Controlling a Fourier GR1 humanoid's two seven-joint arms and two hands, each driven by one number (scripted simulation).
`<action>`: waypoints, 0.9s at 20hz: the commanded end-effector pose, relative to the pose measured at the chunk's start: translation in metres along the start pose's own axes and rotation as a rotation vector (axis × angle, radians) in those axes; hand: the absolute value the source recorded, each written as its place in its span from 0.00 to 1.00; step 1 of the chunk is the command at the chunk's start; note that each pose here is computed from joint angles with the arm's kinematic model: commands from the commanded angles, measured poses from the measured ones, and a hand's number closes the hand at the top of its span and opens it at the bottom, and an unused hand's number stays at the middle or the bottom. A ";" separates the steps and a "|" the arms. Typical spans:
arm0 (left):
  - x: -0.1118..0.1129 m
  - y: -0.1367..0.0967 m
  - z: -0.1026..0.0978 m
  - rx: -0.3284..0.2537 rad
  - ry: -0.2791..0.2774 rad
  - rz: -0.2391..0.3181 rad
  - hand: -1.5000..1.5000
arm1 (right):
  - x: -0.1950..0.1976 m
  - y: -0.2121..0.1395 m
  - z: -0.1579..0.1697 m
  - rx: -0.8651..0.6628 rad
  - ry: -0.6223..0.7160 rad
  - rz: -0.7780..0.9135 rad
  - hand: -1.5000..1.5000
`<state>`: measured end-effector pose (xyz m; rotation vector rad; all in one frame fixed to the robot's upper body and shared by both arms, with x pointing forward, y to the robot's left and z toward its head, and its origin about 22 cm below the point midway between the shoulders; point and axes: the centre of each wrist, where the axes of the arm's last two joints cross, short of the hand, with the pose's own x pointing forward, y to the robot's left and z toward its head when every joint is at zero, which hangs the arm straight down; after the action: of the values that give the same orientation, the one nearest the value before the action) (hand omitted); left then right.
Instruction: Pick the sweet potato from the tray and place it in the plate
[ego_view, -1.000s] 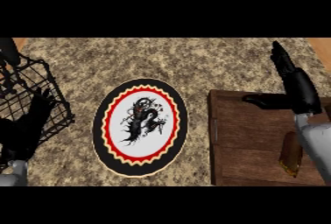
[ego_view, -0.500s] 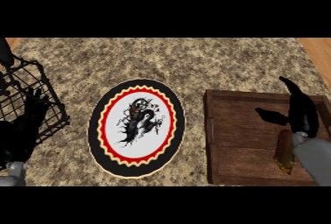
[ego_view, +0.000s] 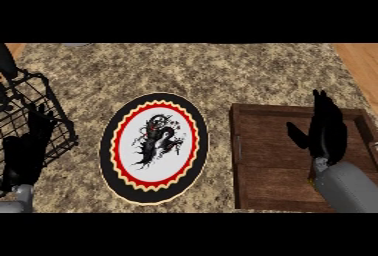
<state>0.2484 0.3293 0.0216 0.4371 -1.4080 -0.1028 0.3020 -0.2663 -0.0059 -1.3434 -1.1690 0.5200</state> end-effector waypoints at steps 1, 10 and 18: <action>0.037 -0.046 -0.009 -0.129 -0.136 0.063 0.50 | 0.031 -0.012 -0.008 -0.067 0.019 0.137 0.00; 0.032 -0.034 -0.007 -0.121 -0.123 0.068 0.50 | 0.089 -0.020 0.001 0.218 0.305 0.406 0.00; 0.029 -0.032 -0.006 -0.118 -0.120 0.079 0.50 | 0.107 -0.038 -0.005 0.303 0.434 0.481 0.00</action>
<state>0.2434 0.3313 0.0196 0.4445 -1.4041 -0.0754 0.3337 -0.1975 0.0522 -1.3515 -0.6328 0.7212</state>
